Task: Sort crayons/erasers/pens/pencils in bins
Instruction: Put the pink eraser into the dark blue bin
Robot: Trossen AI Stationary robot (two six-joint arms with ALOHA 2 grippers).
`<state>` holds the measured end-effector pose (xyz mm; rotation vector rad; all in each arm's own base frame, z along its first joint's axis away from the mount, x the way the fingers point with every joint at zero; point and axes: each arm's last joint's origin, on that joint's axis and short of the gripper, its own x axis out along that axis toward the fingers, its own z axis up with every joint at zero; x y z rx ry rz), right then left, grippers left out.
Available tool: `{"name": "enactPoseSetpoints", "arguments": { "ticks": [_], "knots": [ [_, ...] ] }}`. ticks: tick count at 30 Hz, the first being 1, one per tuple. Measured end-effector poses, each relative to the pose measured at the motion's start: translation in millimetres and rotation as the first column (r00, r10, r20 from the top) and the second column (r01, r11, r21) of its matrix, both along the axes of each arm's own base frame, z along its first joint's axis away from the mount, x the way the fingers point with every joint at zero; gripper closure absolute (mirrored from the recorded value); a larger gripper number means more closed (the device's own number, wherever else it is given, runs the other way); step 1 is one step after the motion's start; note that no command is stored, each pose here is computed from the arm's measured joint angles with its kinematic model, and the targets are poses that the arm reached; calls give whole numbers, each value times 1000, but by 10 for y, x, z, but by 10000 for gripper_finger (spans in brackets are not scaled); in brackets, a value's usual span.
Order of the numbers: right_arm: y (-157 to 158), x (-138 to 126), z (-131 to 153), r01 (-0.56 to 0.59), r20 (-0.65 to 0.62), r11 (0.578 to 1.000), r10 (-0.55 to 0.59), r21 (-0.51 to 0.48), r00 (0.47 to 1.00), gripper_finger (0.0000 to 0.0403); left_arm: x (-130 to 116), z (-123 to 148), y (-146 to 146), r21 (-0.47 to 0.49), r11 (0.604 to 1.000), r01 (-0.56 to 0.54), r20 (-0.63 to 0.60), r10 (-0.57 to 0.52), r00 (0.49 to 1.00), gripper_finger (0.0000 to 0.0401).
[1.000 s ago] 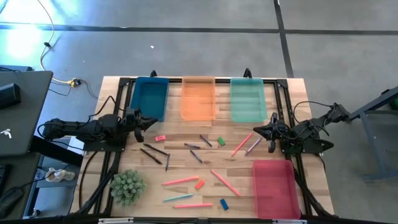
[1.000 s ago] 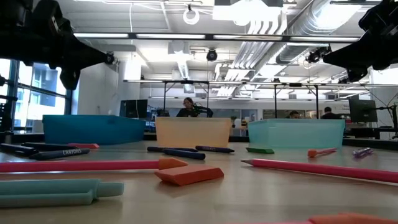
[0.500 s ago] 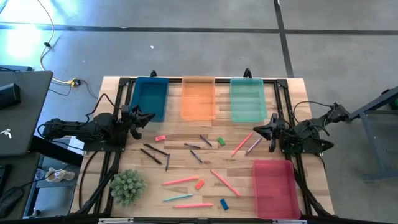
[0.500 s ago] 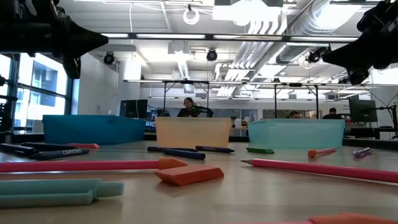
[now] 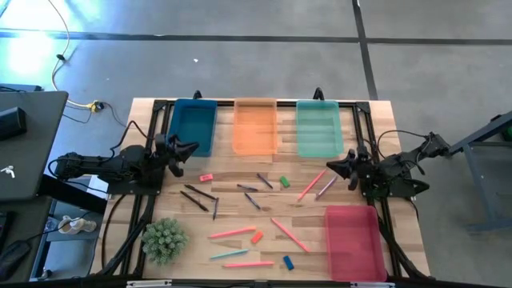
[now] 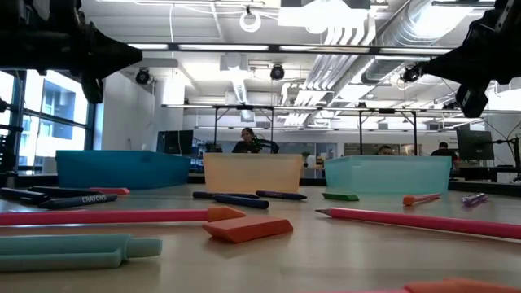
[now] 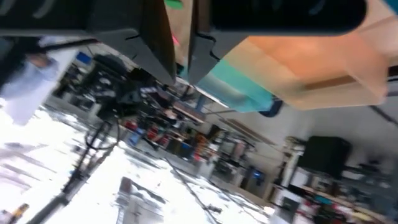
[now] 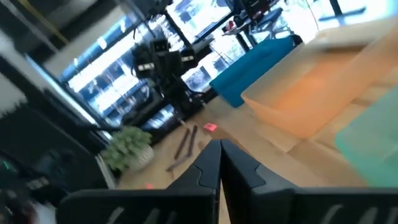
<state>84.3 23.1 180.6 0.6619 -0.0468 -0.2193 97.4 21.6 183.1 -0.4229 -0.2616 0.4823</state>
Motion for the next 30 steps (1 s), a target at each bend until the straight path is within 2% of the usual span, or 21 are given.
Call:
{"name": "enactPoseSetpoints", "arguments": {
  "ticks": [5, 10, 17, 19, 24, 30],
  "knots": [
    [-13, -3, 0, 46, 13, 997, -46, 56, 999, 402, -15, -2, 23, -34, 995, -91, 12, 92, 996, 304],
    [-16, -4, 9, 59, 21, 996, -61, 60, 998, 402, -28, -4, 40, -159, 978, -136, 80, 151, 985, 254],
    [-26, -7, 16, 94, 24, 995, -95, 40, 995, 402, -51, 66, 50, -237, 960, -146, 199, 195, 960, 240],
    [-32, -9, 26, 114, 32, 993, -115, 45, 993, 402, -66, 131, 44, -228, 967, -116, 265, 176, 948, 240],
    [-34, -9, 53, 118, 58, 991, -122, 62, 991, 402, -99, 335, 18, -135, 990, -48, 304, 88, 949, 240],
    [-35, -13, 113, 118, 102, 992, -123, 45, 987, 402, -98, 670, 6, -10, 998, -56, 234, 57, 971, 240]
  ]
}}
